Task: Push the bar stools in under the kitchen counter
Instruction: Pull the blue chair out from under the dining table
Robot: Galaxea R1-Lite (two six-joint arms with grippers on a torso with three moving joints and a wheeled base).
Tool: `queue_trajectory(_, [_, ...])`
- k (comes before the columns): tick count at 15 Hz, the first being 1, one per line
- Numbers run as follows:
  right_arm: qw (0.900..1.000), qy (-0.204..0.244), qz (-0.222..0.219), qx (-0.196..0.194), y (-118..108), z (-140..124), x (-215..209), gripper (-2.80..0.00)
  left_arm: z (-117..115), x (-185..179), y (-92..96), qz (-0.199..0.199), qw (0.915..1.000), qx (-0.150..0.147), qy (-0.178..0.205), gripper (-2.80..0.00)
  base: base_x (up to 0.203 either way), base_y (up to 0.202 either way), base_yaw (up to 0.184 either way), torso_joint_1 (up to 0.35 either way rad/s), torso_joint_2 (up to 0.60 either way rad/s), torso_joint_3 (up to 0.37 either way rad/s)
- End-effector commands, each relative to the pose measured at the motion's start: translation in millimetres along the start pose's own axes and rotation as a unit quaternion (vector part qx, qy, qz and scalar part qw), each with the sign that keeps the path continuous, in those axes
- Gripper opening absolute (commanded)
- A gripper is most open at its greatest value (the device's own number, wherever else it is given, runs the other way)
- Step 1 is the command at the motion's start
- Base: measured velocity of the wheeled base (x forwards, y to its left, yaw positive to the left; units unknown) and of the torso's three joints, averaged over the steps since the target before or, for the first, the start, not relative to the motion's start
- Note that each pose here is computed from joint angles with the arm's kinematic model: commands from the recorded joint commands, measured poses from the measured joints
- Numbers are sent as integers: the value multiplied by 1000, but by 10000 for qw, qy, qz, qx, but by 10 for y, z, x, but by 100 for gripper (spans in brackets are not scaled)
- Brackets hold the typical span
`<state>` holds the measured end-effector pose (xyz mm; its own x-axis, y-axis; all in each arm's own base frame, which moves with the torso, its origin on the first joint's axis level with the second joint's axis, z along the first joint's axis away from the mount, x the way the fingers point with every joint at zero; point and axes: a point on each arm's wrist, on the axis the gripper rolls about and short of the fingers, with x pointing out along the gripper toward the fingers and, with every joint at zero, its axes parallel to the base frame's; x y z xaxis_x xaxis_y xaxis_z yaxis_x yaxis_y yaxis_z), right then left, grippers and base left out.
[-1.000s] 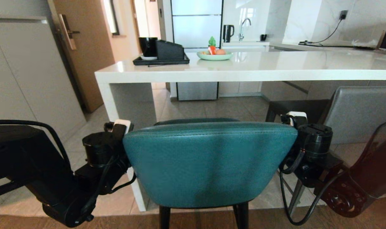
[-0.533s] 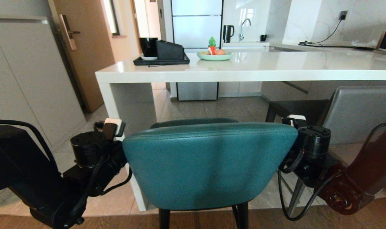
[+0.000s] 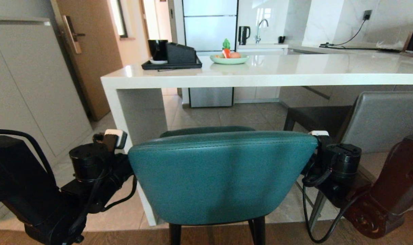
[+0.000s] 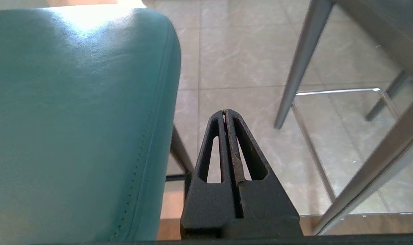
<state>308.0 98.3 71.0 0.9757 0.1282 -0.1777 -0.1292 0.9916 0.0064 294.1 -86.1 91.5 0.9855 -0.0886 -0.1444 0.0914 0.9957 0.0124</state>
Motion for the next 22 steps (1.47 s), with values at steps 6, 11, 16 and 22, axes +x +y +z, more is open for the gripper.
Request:
queue_trajectory(6, [9972,77,689,-290,646,-143,-527,-280,-234,28,-152,-177,9991,-74,378,-280,0,0,0,0,0,0])
queue_trajectory(11, [9989,49,408,-206,540,-146,-472,-280,-157,-210,-130,-260,9990,-80,365,-280,0,0,0,0,0,0])
queue_trajectory(16, [9999,43,58,-143,373,-203,-309,-280,-128,-399,-138,-320,9988,-45,378,-280,0,0,0,0,0,0])
queue_trajectory(22, [9999,0,62,-129,376,-183,-309,-280,-211,-385,-157,-313,9980,-56,542,-280,0,0,0,0,0,0])
